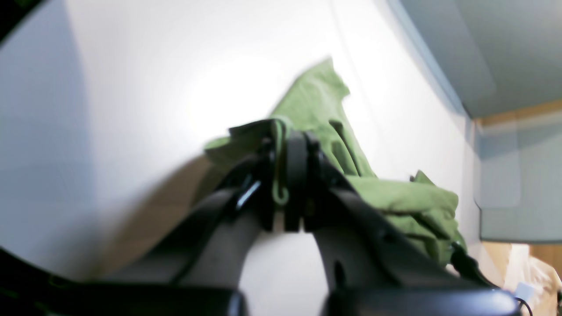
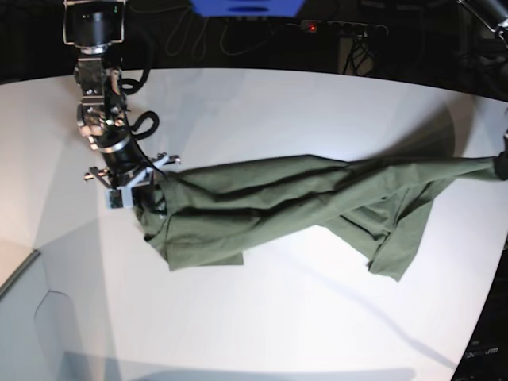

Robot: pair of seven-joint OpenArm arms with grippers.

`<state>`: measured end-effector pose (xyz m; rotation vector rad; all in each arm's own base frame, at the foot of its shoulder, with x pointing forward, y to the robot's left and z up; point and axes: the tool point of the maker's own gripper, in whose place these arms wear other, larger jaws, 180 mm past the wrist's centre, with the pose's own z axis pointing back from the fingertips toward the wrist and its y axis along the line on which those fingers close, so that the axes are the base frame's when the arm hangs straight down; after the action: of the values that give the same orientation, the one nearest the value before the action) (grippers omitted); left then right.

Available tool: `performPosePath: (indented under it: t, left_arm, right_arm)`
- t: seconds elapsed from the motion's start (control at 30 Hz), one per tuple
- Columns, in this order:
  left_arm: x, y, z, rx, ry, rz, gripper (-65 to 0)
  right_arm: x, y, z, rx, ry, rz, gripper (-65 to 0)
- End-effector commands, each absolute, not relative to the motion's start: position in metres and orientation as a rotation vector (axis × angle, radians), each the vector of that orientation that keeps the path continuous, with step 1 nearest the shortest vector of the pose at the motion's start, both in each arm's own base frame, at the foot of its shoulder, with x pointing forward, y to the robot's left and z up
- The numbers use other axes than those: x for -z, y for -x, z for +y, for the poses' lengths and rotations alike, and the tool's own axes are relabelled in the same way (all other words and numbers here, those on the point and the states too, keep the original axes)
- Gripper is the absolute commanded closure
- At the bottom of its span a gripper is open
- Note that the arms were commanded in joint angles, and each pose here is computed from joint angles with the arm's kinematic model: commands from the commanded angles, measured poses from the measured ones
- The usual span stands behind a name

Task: Layout the t-shirt on the table in an organized manner, then fold the t-shirt properly
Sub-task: 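Pull the held shirt edge outward with the right gripper, stretching it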

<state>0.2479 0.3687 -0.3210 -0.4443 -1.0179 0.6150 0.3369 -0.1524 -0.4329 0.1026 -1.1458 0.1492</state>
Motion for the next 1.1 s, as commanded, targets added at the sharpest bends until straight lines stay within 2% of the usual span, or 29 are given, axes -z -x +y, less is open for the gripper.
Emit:
performPosePath:
  t: [0.0, 0.1, 0.23, 0.3, 0.37, 0.53, 0.8, 1.07]
  left_arm:
    - [0.309, -0.255, 0.368, -0.596, 0.456, -1.062, 0.0]
    - [0.315, -0.258, 0.358, -0.588, 0.479, -1.044, 0.0]
    - [0.317, -0.261, 0.352, -0.573, 0.488, -1.033, 0.0]
    - [0.314, -0.264, 0.352, -0.571, 0.491, -1.042, 0.0]
    - [0.313, -0.265, 0.352, -0.57, 0.493, -1.047, 0.0]
    - [0.312, -0.265, 0.352, -0.569, 0.492, -1.048, 0.0]
    - [0.311, -0.266, 0.354, -0.568, 0.489, -1.051, 0.0]
    - [0.31, -0.267, 0.354, -0.568, 0.489, -1.053, 0.0]
  right_arm:
    - [0.423, -0.337, -0.154, -0.155, -0.104, -1.181, 0.0]
    - [0.43, -0.319, -0.16, -0.166, -0.093, -1.155, -9.4]
    - [0.437, -0.307, -0.166, -0.164, -0.081, -1.129, -29.2]
    - [0.426, -0.31, -0.185, -0.137, -0.04, -1.159, -38.3]
    - [0.413, -0.316, -0.193, -0.103, -0.022, -1.199, -43.9]
    - [0.387, -0.342, -0.168, -0.141, -0.064, -1.276, -45.2]
    - [0.394, -0.368, -0.116, -0.27, -0.136, -1.158, -45.2]
    - [0.421, -0.369, -0.115, -0.267, -0.145, -1.073, -45.2]
